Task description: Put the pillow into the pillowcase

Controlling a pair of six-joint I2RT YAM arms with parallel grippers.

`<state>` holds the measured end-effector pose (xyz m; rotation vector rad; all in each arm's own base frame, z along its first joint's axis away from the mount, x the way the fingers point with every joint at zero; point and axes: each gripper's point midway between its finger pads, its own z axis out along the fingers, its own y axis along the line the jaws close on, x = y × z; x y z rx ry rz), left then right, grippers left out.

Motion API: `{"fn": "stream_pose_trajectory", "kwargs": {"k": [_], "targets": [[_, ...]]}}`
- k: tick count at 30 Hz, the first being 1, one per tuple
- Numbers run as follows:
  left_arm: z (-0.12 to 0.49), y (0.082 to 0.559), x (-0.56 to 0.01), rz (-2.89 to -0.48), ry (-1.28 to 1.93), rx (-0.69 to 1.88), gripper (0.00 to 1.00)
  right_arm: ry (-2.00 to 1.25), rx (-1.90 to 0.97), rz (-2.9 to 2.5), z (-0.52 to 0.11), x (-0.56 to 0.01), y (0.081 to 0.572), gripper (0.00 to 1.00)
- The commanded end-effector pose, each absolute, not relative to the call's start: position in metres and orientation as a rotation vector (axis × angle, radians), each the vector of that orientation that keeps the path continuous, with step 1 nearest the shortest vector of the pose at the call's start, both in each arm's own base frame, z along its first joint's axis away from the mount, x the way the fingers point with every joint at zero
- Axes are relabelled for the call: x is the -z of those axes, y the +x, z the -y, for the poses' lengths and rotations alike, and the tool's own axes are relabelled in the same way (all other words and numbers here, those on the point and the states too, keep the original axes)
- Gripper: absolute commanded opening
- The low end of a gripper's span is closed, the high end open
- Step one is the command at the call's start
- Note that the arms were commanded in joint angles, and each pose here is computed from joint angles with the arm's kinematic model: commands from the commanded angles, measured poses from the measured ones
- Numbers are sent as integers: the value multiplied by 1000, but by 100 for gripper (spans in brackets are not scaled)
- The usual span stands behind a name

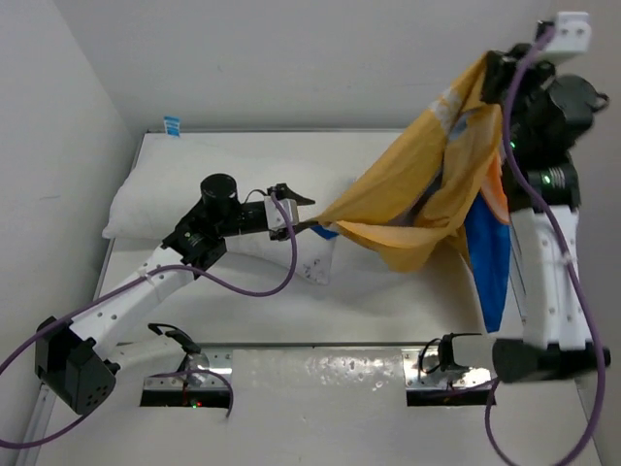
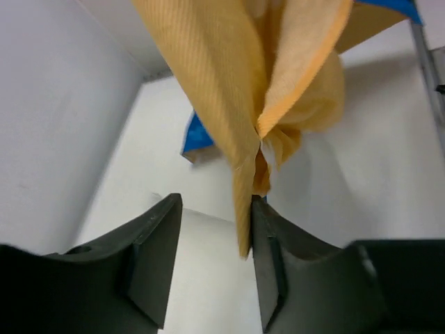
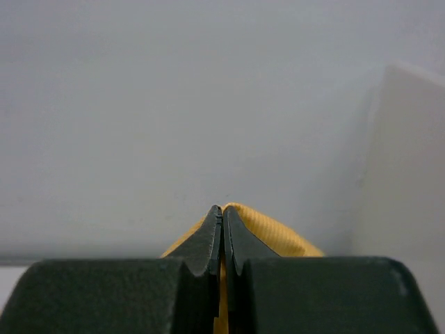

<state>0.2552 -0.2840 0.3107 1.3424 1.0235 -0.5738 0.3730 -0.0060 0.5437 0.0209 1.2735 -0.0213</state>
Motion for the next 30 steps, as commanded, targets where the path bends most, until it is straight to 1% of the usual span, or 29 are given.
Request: {"fn": "stream_pose_trajectory", "kwargs": {"k": [1, 2, 4, 5, 6, 7, 8, 9, 10, 11, 12, 14, 15, 16, 17, 18, 19, 20, 21, 22, 23, 24, 25, 27, 28, 30], "targets": [[281, 244, -289, -1088, 1370, 698, 44, -36, -172, -1428, -41, -503, 435, 0], [278, 241, -280, -1128, 1378, 713, 57, -60, -213, -1504, -63, -473, 460, 0], [269, 243, -268, -1186, 1370, 702, 67, -70, -252, -1565, -84, -448, 478, 0], [265, 245, -264, -1205, 1366, 686, 75, -86, -263, -1630, -104, -418, 494, 4], [262, 246, -259, -1224, 1362, 674, 78, -99, -273, -1670, -116, -400, 501, 17], [257, 249, -260, -1237, 1348, 652, 81, -110, -277, -1708, -124, -382, 508, 27], [253, 254, -258, -1263, 1322, 631, 84, -122, -294, -1792, -139, -343, 521, 36], [249, 259, -258, -1287, 1299, 616, 85, -121, -297, -1837, -144, -323, 529, 57], [246, 264, -259, -1303, 1275, 594, 87, -119, -299, -1886, -148, -303, 535, 64], [244, 267, -261, -1310, 1254, 589, 87, -123, -326, -1935, -152, -295, 538, 72], [241, 270, -262, -1320, 1240, 580, 88, -124, -324, -2033, -157, -257, 548, 87], [237, 276, -264, -1328, 1219, 559, 88, -126, -325, -2097, -160, -254, 548, 96], [235, 277, -263, -1336, 1213, 549, 88, -129, -321, -2116, -160, -248, 549, 99], [233, 279, -262, -1338, 1212, 542, 88, -144, -313, -2122, -159, -239, 545, 99], [233, 280, -261, -1343, 1212, 533, 88, -143, -313, -2070, -156, -261, 537, 99], [233, 281, -259, -1345, 1215, 528, 88, -146, -308, -2039, -154, -268, 532, 99], [232, 284, -259, -1351, 1210, 518, 88, -145, -297, -2035, -151, -253, 525, 99], [232, 284, -257, -1354, 1210, 519, 88, -140, -296, -2015, -147, -257, 518, 99], [232, 286, -258, -1347, 1207, 513, 88, -137, -298, -1951, -142, -282, 504, 97], [232, 286, -258, -1343, 1207, 513, 88, -141, -288, -1957, -137, -267, 496, 95], [233, 286, -258, -1340, 1206, 512, 88, -136, -277, -1947, -133, -267, 489, 91], [233, 286, -257, -1339, 1206, 514, 88, -137, -276, -1905, -129, -284, 477, 79], [234, 286, -257, -1338, 1207, 513, 88, -141, -269, -1927, -126, -269, 468, 69], [234, 286, -254, -1342, 1212, 517, 88, -116, -246, -1911, -116, -277, 455, 35], [235, 284, -255, -1338, 1213, 518, 88, -104, -246, -1941, -113, -265, 448, 0], [235, 285, -253, -1338, 1218, 517, 88, -97, -263, -1958, -110, -260, 434, 0]]}}
